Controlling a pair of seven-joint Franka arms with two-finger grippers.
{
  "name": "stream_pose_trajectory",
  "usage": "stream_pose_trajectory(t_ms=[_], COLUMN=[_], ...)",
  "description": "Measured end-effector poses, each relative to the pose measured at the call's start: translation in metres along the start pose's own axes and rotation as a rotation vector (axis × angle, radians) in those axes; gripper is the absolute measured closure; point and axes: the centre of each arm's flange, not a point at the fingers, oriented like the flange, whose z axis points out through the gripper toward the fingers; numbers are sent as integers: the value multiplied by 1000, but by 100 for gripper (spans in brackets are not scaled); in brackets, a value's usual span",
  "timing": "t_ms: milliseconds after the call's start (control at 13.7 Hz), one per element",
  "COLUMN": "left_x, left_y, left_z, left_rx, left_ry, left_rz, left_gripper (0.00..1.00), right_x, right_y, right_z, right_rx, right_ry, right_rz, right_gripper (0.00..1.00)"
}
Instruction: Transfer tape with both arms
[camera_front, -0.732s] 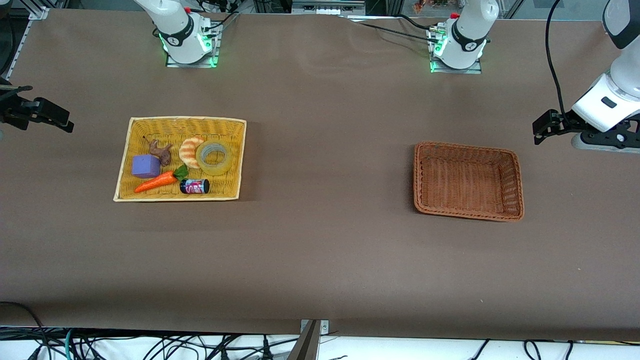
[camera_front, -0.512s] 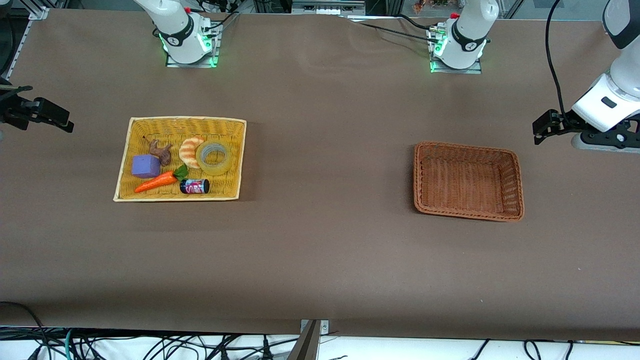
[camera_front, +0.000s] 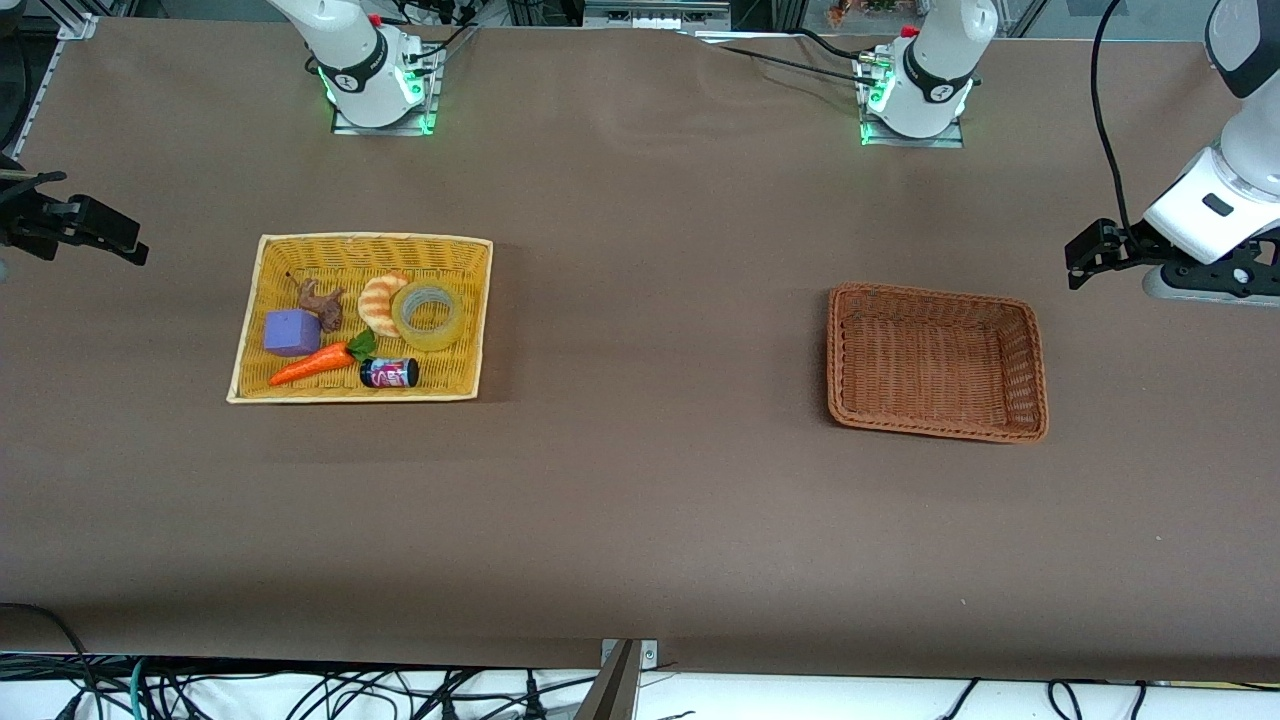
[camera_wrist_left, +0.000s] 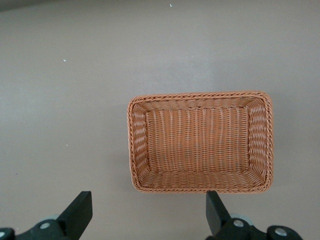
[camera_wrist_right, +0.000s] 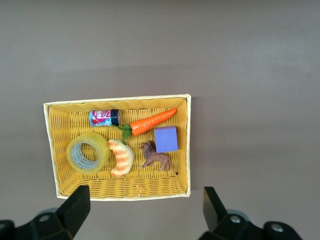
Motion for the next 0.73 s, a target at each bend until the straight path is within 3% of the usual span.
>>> stream_pose_trajectory(t_ms=[732], left_x=[0], left_y=[0], left_z=[0], left_rx=[0], left_ry=[0], left_rz=[0], left_gripper=[0], right_x=[1], right_y=[0], right_z=[2], right_rx=[0], right_ry=[-4], right_rz=[1], right_gripper=[0])
